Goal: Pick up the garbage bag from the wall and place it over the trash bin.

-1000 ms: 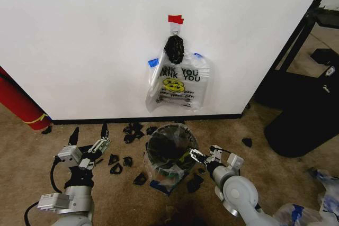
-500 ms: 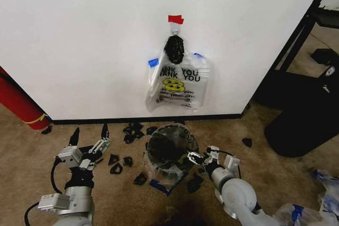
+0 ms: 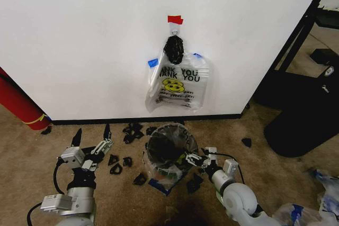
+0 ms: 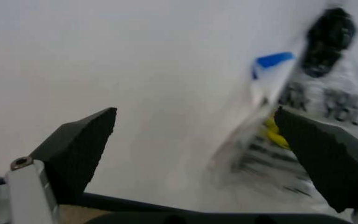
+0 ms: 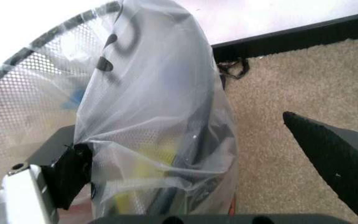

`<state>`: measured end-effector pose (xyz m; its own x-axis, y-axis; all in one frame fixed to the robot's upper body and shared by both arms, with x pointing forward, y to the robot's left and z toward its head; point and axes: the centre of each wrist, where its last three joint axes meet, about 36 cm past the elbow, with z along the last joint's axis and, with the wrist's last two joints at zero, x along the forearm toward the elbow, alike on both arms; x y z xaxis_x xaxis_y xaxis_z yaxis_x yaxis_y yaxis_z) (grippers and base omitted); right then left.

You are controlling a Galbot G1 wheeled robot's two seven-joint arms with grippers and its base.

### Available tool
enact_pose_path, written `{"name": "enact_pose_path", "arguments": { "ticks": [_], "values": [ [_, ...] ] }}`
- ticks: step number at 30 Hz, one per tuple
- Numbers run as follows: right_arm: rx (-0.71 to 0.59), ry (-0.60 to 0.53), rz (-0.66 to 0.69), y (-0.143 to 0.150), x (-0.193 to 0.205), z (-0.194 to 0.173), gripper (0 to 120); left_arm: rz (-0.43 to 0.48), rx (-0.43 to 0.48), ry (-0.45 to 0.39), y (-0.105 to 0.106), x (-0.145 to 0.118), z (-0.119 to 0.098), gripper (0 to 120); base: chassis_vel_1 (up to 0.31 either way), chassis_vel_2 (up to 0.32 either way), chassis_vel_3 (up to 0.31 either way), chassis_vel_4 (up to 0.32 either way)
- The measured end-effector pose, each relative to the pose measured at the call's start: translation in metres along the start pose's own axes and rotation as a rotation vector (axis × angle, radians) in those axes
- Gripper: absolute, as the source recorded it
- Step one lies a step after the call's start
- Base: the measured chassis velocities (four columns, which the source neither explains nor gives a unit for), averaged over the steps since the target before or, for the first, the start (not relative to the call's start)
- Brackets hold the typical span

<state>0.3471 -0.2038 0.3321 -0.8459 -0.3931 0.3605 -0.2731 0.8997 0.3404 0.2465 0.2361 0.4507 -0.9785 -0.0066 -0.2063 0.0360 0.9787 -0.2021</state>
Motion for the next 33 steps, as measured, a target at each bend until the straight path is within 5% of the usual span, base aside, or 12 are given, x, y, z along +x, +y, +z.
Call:
{"name": "enact_pose_path", "arguments": {
  "ticks": [5,11,15,20,33],
  "values": [
    [-0.033,-0.006,0.019,0.004,0.005,0.001,100,0.193,-0.06,0.054,-0.006,-0.015,-0.008,100,0.0,0.0,0.0,0.0],
    [-0.257,0.014,0.04,0.022,0.013,-0.019,100,0.482,-0.108,0.202,-0.016,-0.055,-0.027,100,0.0,0.0,0.0,0.0],
    [-0.33,0.033,0.015,0.031,0.005,-0.029,100,0.536,-0.122,0.296,-0.016,-0.061,-0.033,100,0.0,0.0,0.0,0.0],
    [-0.362,0.048,0.026,0.031,0.004,-0.029,100,0.587,-0.155,0.44,-0.023,-0.084,-0.006,100,0.0,0.0,0.0,0.0],
    [-0.385,0.06,0.063,0.023,0.005,-0.025,100,0.646,-0.273,0.567,-0.061,-0.122,0.042,99,0.0,0.0,0.0,0.0]
  ]
}}
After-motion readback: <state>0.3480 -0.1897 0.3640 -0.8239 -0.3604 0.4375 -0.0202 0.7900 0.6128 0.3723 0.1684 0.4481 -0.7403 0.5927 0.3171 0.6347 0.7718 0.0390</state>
